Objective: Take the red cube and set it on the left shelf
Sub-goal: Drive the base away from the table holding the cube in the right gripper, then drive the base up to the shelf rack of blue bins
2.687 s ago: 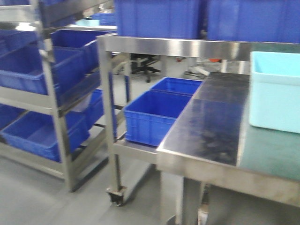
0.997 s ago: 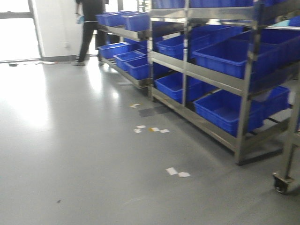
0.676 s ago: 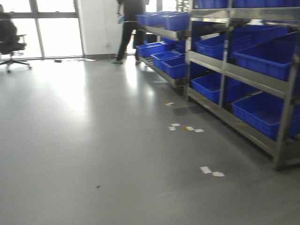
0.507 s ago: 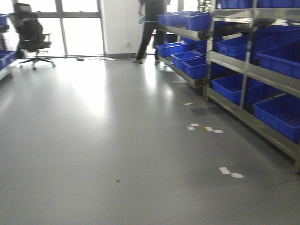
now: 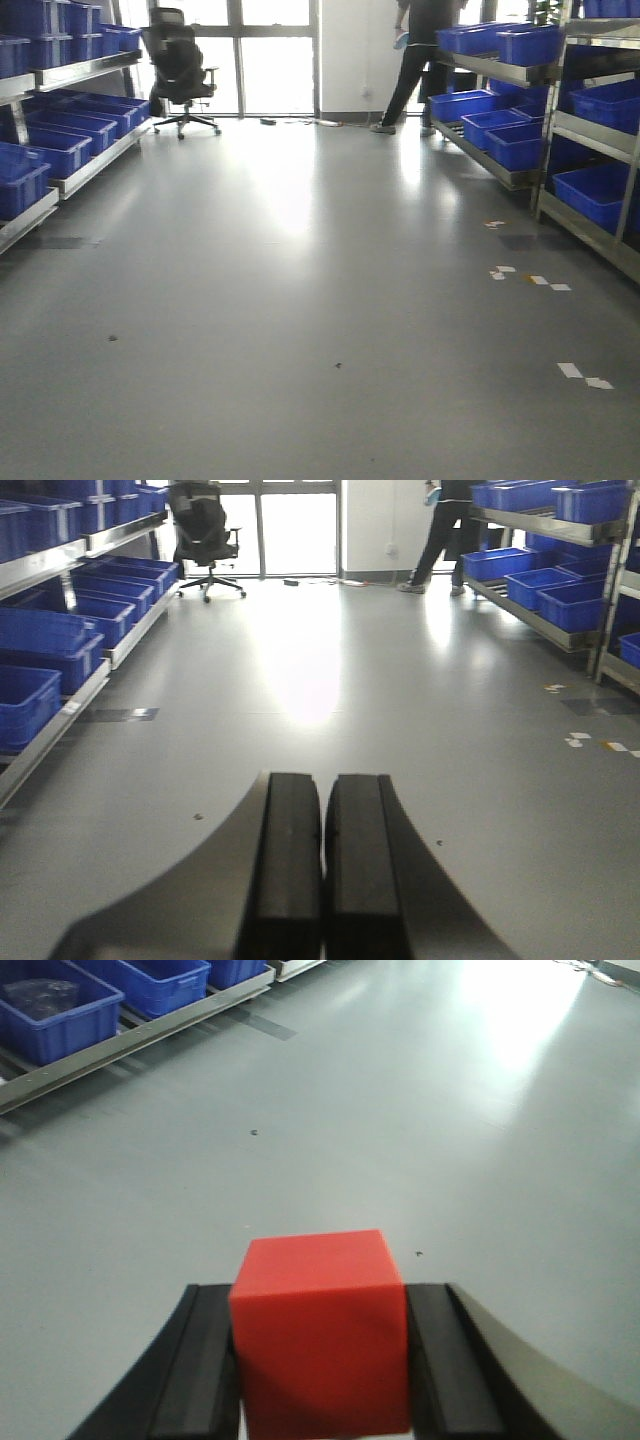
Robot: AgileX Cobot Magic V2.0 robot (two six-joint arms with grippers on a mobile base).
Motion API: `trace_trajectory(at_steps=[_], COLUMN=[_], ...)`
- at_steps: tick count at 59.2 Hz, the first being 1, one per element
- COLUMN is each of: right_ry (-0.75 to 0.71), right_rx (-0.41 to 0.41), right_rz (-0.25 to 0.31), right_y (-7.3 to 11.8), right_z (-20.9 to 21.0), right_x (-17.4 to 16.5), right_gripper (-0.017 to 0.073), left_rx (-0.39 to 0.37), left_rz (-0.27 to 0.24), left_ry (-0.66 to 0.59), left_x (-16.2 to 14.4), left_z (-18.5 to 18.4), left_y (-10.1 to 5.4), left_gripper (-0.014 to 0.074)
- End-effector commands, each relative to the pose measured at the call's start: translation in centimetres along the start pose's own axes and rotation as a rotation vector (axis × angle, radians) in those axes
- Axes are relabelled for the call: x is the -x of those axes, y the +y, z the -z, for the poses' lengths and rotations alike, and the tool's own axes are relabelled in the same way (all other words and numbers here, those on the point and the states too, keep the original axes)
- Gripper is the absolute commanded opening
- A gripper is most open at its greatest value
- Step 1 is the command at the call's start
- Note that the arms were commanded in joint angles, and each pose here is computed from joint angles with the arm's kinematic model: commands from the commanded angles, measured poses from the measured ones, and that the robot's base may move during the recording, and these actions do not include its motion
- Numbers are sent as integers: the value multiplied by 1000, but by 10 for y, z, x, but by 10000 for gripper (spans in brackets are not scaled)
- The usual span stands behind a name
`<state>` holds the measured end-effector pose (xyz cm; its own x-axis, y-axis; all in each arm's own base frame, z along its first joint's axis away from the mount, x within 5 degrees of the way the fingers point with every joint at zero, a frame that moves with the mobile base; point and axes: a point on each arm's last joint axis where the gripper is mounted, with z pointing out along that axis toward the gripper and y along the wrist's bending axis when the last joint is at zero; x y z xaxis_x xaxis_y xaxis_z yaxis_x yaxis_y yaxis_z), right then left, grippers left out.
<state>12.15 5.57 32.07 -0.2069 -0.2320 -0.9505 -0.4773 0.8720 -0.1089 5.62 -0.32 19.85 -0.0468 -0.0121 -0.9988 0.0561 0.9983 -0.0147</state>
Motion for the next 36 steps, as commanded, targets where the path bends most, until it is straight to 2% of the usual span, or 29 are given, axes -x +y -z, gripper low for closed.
trace_trajectory(at_steps=[1,36], right_ry=[-100,-97], right_rx=[-37,-37], right_rz=[-5,-5], right_y=[-4,-4], right_z=[4,3], right_x=[16,15], right_gripper=[55,55], left_rx=[-9,-9], left_rz=[4,4], left_ry=[-81,-81], left_x=[1,1], left_z=[0,0], left_y=[0,0], left_gripper=[101,101])
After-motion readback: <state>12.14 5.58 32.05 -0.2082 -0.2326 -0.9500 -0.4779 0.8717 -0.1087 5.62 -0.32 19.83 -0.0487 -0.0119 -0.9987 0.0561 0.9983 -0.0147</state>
